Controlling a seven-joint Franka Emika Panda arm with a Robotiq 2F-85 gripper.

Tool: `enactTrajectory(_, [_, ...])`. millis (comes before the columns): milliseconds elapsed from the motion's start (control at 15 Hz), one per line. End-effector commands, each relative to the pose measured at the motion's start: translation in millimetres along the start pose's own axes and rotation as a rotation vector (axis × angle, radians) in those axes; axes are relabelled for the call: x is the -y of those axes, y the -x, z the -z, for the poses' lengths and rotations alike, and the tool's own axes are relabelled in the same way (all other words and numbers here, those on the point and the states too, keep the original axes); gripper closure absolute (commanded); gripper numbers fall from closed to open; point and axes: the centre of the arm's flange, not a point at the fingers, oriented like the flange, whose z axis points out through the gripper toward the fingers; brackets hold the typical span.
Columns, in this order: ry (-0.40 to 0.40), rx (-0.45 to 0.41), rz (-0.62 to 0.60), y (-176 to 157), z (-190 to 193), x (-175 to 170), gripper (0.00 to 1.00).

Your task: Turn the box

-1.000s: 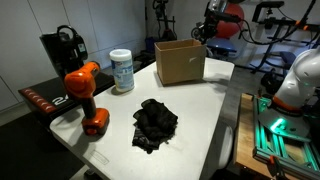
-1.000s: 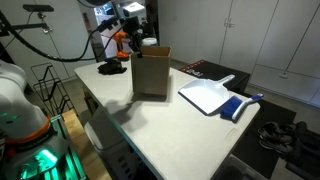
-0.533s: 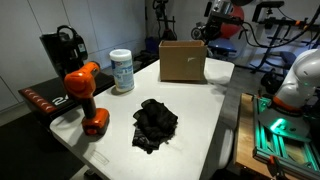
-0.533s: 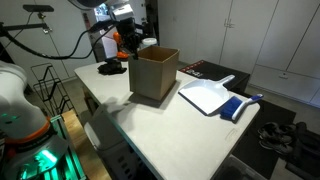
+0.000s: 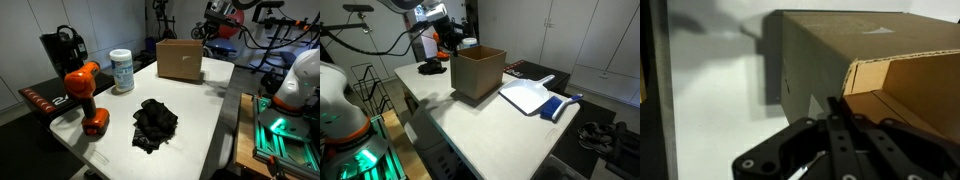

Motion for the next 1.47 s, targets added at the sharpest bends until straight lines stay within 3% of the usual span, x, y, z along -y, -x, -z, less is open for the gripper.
enactTrajectory(0, [-0.037, -0.033, -0.04, 27, -3, 1, 0.99])
enactTrajectory(533, [-0.001, -0.055, -0.179, 47, -11, 1, 0.99])
enactTrajectory(1000, [0.011, -0.065, -0.197, 56, -15, 2, 0.99])
enactTrajectory(1067, [0.01, -0.064, -0.187, 57, -15, 3, 0.72])
enactTrajectory(1200, [-0.004, -0.067, -0.203, 55, -11, 4, 0.64])
enactTrajectory(1400, [-0.02, -0.075, -0.216, 54, -3, 4, 0.42])
